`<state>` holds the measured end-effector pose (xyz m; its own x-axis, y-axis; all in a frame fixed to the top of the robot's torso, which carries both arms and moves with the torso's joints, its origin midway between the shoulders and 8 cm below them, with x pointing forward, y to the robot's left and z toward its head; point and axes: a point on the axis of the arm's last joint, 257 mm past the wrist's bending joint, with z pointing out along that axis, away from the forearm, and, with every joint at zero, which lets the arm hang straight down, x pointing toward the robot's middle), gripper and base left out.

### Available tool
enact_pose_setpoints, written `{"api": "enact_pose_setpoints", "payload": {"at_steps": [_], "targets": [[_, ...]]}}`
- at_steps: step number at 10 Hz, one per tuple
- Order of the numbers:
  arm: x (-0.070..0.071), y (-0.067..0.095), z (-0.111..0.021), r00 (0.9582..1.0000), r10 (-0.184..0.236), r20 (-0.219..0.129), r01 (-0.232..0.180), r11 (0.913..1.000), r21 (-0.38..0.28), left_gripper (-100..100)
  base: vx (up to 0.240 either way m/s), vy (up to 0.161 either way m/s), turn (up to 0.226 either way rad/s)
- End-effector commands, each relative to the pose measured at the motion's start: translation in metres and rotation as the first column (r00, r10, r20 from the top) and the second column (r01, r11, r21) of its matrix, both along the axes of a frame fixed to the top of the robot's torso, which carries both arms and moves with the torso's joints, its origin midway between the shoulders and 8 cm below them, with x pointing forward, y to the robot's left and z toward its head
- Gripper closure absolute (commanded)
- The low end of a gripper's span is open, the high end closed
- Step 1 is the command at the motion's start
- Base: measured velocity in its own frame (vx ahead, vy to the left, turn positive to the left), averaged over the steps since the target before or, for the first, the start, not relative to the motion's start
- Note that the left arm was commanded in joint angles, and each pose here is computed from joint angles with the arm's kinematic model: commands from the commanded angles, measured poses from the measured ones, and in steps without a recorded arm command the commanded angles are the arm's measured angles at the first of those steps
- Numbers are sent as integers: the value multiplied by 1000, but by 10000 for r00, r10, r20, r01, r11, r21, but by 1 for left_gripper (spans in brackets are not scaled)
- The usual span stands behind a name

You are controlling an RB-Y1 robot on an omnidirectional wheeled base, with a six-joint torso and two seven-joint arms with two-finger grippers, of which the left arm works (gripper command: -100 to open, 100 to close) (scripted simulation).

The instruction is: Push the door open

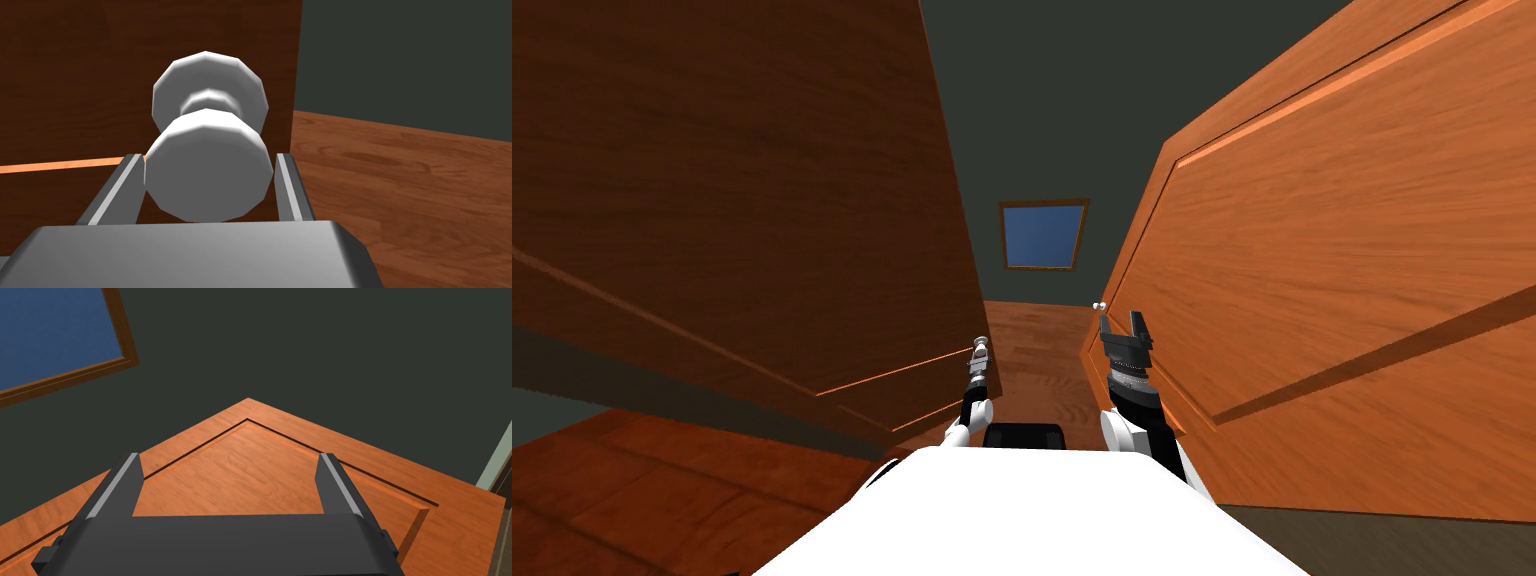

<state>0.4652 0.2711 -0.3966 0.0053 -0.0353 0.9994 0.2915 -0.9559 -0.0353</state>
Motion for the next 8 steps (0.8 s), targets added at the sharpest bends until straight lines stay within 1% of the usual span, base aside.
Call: {"api": "enact_pose_setpoints", "payload": {"at_steps": [1, 2, 3, 4, 5, 6, 7, 8], "targets": [[-3, 15, 5, 9995, 277, 150, -279, 9996, 83, 100, 139, 9, -25], [-8, 33, 7, 9971, 736, 186, -738, 9972, 104, 100, 164, 14, -104], [-10, 39, 7, 9958, 895, 199, -897, 9959, 110, 100, 157, 6, -93], [-15, 52, 8, 9921, 1236, 225, -1239, 9922, 115, 100, 148, 32, -89], [-18, 59, 8, 9897, 1410, 237, -1413, 9899, 117, 100, 136, 28, -82], [-22, 60, 1, 9898, 1425, 49, -1426, 9896, 178, 100, 93, 2, -23], [-18, 59, 8, 9897, 1410, 237, -1413, 9899, 117, 100, 34, -7, 17], [-23, 72, 9, 9839, 1767, 261, -1770, 9841, 116, 100, 53, -1, -72]]}}
